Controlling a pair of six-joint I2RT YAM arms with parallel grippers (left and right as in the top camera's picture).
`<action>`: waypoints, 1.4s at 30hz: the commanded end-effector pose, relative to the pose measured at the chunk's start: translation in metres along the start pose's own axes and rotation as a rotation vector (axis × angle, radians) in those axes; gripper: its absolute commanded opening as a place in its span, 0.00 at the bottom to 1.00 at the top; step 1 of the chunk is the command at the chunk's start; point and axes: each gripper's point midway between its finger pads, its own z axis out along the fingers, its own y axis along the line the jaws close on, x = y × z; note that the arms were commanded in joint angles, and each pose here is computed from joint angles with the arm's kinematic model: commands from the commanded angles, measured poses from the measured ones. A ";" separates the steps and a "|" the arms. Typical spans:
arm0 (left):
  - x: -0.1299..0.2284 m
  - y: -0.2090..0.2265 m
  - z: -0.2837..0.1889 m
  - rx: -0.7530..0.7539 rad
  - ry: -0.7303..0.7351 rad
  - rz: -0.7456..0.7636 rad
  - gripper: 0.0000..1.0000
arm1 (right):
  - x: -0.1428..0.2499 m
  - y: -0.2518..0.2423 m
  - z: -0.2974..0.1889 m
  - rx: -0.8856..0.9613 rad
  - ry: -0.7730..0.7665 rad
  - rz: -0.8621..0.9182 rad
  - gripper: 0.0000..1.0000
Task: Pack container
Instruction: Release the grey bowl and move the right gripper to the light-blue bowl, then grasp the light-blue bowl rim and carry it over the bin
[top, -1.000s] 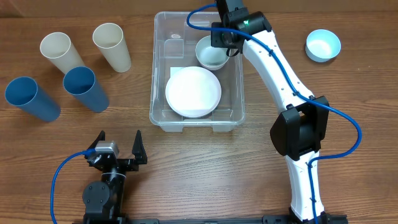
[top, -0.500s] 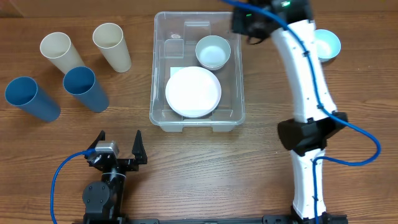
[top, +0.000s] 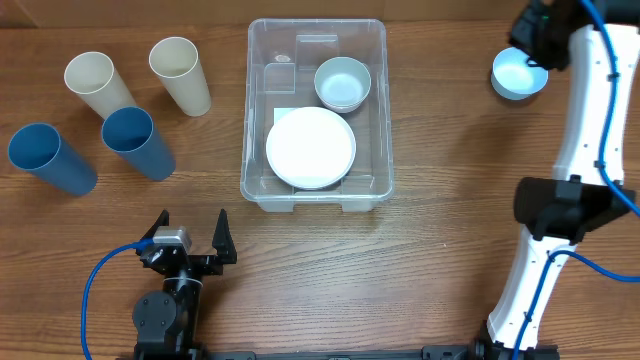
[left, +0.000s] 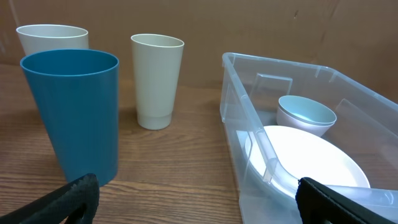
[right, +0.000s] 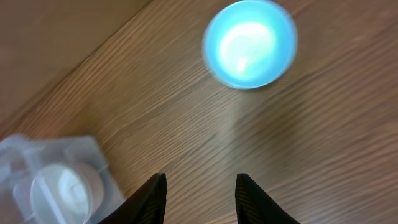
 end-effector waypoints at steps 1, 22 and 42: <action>0.000 0.003 0.000 -0.015 -0.004 0.007 1.00 | -0.014 -0.027 0.011 0.029 0.000 0.062 0.38; 0.000 0.003 0.000 -0.015 -0.004 0.007 1.00 | -0.026 -0.073 0.153 0.060 -0.001 0.223 0.47; 0.000 0.003 0.000 -0.015 -0.004 0.007 1.00 | 0.010 -0.101 0.220 0.169 0.112 0.333 0.05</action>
